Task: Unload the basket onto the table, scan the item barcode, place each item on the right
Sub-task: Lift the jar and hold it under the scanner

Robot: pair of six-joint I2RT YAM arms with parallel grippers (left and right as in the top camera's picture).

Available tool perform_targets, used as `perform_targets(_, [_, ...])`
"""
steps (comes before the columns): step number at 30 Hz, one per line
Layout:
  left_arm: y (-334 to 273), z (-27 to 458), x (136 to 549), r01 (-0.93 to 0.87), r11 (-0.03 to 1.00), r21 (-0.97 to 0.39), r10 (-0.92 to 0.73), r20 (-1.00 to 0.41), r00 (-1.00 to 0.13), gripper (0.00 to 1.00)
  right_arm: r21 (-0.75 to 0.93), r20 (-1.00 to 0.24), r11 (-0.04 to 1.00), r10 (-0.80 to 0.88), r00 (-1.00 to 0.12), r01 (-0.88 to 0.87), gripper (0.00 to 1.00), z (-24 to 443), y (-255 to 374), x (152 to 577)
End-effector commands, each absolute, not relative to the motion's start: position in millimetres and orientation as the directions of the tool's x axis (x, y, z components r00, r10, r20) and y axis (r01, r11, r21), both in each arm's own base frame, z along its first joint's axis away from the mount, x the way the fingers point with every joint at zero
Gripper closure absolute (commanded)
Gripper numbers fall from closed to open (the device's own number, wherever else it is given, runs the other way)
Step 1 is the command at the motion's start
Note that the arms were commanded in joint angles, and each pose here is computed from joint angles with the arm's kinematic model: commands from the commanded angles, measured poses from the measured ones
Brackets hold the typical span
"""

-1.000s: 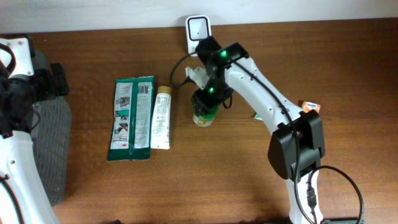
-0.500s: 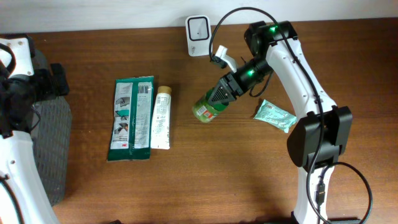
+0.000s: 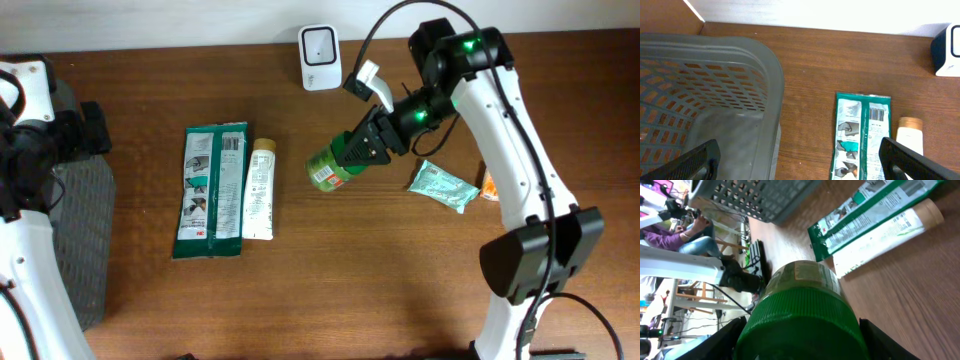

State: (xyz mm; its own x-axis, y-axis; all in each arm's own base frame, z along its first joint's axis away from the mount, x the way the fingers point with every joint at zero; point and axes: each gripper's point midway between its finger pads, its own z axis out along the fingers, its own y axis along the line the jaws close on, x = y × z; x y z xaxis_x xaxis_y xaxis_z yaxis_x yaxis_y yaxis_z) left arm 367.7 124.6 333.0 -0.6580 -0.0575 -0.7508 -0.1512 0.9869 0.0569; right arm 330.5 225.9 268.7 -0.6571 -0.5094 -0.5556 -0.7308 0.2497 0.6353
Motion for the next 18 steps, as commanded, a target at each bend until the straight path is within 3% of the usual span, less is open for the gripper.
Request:
perform_targets(1, [125,335,368,-0.139,0.988,0.063,-0.044,-0.754,-0.656,0.01,0.634,-0.622,0.182,-0.458,-0.635,-0.751,0.4,296,232,324])
perform_targets(15, [125,335,368,-0.139,0.988,0.063,-0.044,-0.754,-0.656,0.01,0.6,-0.645,0.187,-0.462,-0.609,-0.778,0.41,294,232,331])
perform_targets(18, [125,335,368,-0.139,0.988,0.063,-0.044,-0.754,-0.656,0.01,0.549,-0.599,0.313,-0.5,-0.626,-0.775,0.41,276,232,348])
